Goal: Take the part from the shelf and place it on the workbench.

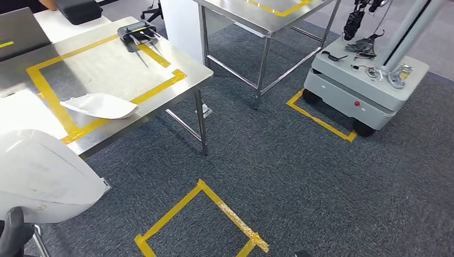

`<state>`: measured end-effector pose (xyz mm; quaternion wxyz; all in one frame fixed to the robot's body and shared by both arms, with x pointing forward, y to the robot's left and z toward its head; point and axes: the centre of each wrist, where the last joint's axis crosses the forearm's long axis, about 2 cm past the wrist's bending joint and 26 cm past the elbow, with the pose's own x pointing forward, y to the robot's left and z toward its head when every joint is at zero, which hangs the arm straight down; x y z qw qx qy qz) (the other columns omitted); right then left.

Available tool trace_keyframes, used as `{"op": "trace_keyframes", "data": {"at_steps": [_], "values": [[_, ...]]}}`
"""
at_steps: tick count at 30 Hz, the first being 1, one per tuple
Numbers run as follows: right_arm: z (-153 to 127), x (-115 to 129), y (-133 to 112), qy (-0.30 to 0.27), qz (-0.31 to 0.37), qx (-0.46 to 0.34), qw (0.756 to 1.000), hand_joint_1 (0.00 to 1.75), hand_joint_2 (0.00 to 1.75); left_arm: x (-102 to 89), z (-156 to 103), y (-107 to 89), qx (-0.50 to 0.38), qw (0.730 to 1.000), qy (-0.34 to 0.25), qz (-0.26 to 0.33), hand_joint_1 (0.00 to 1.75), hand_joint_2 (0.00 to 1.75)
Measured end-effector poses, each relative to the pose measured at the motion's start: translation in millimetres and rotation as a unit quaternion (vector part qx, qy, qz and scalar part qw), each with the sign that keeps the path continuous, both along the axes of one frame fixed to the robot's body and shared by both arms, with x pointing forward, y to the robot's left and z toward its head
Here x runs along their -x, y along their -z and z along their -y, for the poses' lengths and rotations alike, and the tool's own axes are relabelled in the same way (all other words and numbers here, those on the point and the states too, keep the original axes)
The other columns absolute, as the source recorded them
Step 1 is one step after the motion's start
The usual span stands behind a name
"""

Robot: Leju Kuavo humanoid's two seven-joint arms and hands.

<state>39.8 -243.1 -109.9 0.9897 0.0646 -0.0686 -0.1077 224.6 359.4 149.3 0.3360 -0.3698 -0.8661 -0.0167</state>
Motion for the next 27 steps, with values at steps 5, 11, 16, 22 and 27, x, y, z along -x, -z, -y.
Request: {"op": "trace_keyframes", "data": {"at_steps": [5, 11, 16, 22, 27], "values": [[9, 0, 1, -0.002, -0.006, 0.008, 1.000, 0.00, 0.00, -2.9, 7, -1.6, 0.013, 1.000, 0.001, 0.010, 1.75, 1.75], [9, 0, 1, -0.002, -0.001, 0.006, 1.000, 0.00, 0.00, 0.0, 12, -1.9, 0.027, 0.999, 0.000, 0.016, 1.75, 1.75], [12, 3, 1, -0.004, -0.005, 0.011, 1.000, 0.00, 0.00, 2.3, 16, 0.7, 0.031, 0.999, 0.006, 0.016, 1.75, 1.75], [16, 1, 1, -0.004, -0.019, 0.016, 1.000, 0.00, 0.00, 3.2, 20, 0.3, 0.034, 0.999, 0.006, 0.024, 1.75, 1.75], [20, -1, 1, 0.003, -0.018, 0.019, 1.000, 0.00, 0.00, 2.7, 23, -1.8, 0.040, 0.999, 0.008, 0.032, 1.75, 1.75]]}}
